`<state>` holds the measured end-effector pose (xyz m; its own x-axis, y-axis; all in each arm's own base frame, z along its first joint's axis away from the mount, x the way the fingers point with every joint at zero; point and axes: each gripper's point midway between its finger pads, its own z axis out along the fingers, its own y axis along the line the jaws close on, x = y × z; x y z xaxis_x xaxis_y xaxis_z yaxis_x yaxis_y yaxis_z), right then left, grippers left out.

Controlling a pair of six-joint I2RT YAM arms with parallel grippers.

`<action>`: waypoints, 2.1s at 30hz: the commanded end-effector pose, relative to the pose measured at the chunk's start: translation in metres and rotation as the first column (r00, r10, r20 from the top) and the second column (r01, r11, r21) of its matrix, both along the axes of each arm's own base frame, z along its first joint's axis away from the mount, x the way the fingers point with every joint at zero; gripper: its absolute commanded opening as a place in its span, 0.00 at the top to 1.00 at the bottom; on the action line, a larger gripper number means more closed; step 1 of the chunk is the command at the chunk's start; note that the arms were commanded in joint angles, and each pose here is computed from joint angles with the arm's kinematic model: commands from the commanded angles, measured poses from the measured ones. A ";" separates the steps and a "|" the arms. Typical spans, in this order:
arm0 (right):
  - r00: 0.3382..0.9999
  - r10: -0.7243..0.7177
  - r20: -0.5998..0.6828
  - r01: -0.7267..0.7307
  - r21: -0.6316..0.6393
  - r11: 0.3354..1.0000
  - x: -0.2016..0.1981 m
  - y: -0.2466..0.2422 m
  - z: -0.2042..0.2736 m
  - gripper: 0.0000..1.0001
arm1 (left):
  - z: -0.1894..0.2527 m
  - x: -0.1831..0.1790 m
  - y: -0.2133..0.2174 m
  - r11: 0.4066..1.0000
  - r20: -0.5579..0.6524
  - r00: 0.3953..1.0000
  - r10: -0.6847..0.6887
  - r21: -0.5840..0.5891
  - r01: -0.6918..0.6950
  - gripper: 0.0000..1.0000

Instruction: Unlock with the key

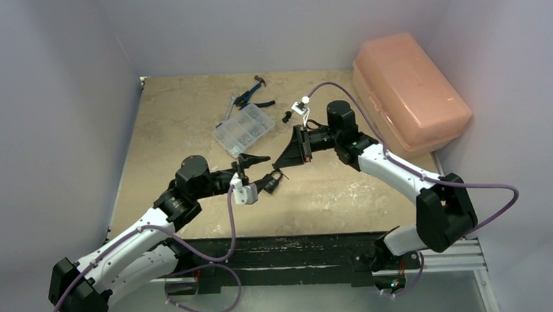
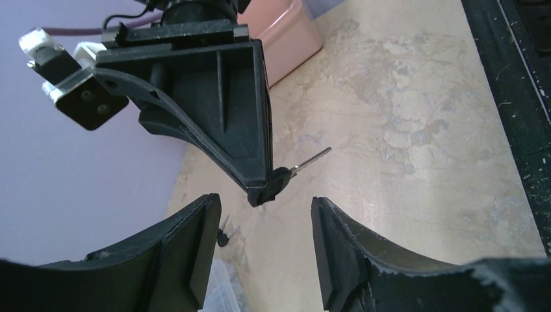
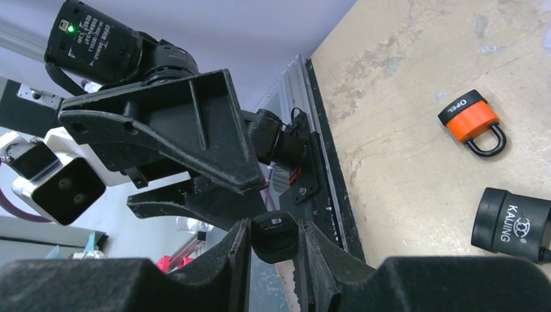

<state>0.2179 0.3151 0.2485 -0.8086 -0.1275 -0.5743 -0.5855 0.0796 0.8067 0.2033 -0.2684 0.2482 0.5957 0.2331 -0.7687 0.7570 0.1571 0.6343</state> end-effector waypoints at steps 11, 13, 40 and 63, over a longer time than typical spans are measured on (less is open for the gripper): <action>0.992 0.091 0.092 -0.100 0.093 0.991 -0.028 0.008 0.037 0.74 | 0.041 -0.017 -0.006 0.991 0.120 0.988 -0.096 -0.084 0.106 0.49; 0.990 0.098 0.098 -0.107 0.096 0.990 -0.030 0.009 0.039 0.74 | 0.044 -0.018 -0.006 0.989 0.126 0.987 -0.095 -0.097 0.107 0.50; 0.982 0.150 0.114 -0.166 0.145 0.975 -0.048 0.015 0.051 0.66 | 0.043 -0.017 -0.007 0.987 0.109 0.990 -0.086 -0.123 0.100 1.00; 0.295 -0.854 0.429 0.952 -0.212 0.222 0.123 -0.131 0.052 0.13 | 0.053 -0.007 0.036 0.915 -0.222 0.962 0.161 -0.331 -0.230 1.00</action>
<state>0.3121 0.2540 0.3278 -0.5052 0.3424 -0.7922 -0.3995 0.7208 0.5664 0.1848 -0.2439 0.3039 0.4946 0.0594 -0.8671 0.7915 0.3814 0.4775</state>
